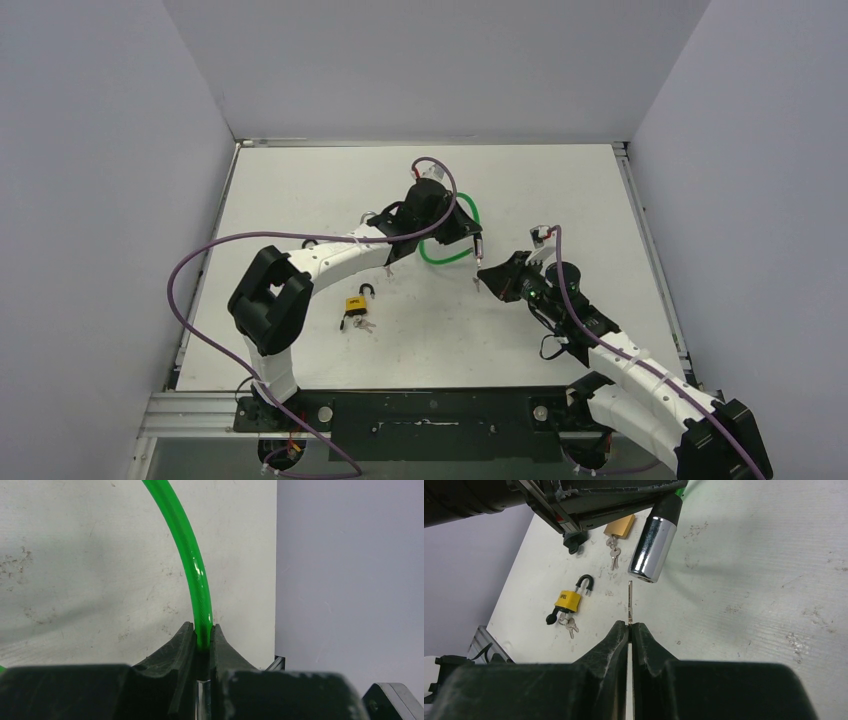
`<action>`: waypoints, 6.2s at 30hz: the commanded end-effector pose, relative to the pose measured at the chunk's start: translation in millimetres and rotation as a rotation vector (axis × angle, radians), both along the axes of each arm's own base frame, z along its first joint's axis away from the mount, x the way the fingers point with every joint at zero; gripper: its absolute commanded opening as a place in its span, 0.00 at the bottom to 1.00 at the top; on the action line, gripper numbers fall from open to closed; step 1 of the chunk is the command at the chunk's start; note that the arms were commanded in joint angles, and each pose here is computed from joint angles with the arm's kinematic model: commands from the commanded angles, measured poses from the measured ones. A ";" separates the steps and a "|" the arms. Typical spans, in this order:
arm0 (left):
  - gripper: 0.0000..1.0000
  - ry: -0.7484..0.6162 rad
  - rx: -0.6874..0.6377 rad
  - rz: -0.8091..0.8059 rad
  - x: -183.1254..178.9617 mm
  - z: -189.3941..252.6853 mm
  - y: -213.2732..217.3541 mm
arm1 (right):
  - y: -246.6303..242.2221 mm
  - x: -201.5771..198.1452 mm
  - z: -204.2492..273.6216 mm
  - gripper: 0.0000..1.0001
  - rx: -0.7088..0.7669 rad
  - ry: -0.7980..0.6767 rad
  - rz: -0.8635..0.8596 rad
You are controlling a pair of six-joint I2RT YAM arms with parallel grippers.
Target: Unlock with the key
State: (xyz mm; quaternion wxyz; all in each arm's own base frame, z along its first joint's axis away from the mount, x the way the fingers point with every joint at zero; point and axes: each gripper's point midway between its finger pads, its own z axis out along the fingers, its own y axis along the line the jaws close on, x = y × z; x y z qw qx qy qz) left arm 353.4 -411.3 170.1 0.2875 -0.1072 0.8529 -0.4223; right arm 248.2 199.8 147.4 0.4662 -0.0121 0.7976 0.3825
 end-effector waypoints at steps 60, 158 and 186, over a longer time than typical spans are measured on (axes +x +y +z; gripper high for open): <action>0.00 -0.099 -0.215 -0.085 -23.1 65.2 -4.7 | -6.4 45.3 19.2 0.00 0.073 0.212 -0.163; 0.00 -0.025 -1.040 -0.193 -67.2 216.8 33.8 | -45.2 10.6 138.4 0.73 0.254 -0.394 -0.022; 0.00 0.147 -1.149 -0.141 -78.0 218.3 45.7 | 23.8 1.7 156.6 0.54 0.120 -0.653 0.225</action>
